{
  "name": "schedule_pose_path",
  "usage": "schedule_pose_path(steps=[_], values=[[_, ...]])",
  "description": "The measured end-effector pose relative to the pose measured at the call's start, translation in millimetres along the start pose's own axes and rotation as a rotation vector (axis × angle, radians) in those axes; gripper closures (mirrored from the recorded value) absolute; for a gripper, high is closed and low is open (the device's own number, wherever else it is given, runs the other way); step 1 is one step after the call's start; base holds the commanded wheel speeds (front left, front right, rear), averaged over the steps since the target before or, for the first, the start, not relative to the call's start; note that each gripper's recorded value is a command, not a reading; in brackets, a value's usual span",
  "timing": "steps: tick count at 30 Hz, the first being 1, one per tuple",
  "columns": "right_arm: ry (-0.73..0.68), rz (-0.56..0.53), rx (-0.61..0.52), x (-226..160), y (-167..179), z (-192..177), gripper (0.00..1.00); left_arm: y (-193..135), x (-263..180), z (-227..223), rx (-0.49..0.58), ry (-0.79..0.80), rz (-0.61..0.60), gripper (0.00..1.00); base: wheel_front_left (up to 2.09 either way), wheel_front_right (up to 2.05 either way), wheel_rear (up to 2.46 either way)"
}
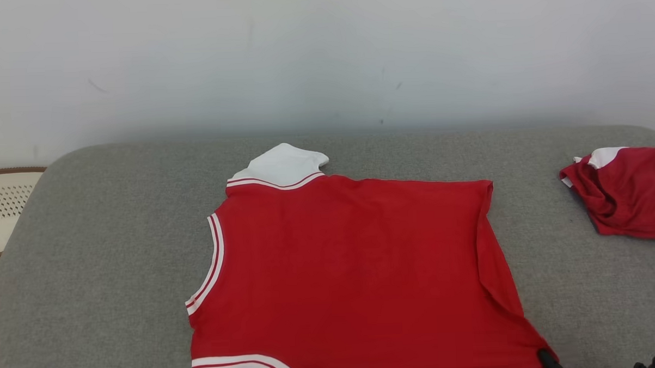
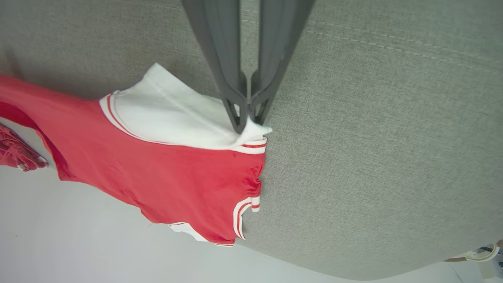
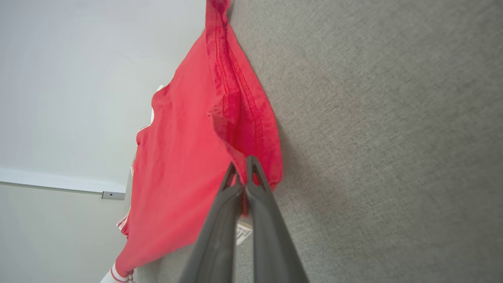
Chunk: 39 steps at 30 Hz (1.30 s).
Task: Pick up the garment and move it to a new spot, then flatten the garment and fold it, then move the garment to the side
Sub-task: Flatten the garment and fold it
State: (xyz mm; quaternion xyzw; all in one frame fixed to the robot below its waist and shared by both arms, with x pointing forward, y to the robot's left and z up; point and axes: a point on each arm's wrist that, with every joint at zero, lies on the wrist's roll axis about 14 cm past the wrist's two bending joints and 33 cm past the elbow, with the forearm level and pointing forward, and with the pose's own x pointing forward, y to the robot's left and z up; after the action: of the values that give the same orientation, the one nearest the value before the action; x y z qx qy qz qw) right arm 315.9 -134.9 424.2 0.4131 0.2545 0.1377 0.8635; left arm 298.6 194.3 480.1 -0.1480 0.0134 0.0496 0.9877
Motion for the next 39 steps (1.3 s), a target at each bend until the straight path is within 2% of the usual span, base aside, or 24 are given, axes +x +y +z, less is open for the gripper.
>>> schedule_pose_path(steps=[7, 11, 16, 22, 29, 39], values=[[0.010, 0.013, 0.026, 6.0, 5.6, -6.9, 1.00, -3.5, 11.6, 9.4, 0.011, -0.031, -0.019, 1.00, 0.00, 0.00, 0.00], [-0.024, 0.055, 0.069, 10.1, 20.2, 3.9, 1.00, -14.6, 24.7, 23.5, 0.037, -0.073, -0.079, 1.00, 0.00, 0.00, 0.00], [-0.047, 0.072, 0.065, 14.5, 26.0, 19.3, 1.00, -29.3, 48.9, 50.2, 0.075, -0.138, -0.160, 1.00, 0.00, 0.00, 0.00], [-0.053, 0.069, 0.041, 28.8, 27.8, 38.9, 1.00, -43.4, 79.9, 61.1, 0.125, -0.129, -0.235, 1.00, 0.00, 0.00, 0.00], [-0.014, 0.029, 0.024, 59.4, 23.4, 52.0, 1.00, -52.0, 117.2, 44.3, 0.142, -0.040, -0.283, 1.00, 0.00, 0.00, 0.00], [0.024, -0.031, -0.013, 90.5, 15.7, 58.3, 1.00, -46.8, 156.3, 15.8, 0.183, 0.064, -0.284, 1.00, 0.00, 0.00, 0.00]])
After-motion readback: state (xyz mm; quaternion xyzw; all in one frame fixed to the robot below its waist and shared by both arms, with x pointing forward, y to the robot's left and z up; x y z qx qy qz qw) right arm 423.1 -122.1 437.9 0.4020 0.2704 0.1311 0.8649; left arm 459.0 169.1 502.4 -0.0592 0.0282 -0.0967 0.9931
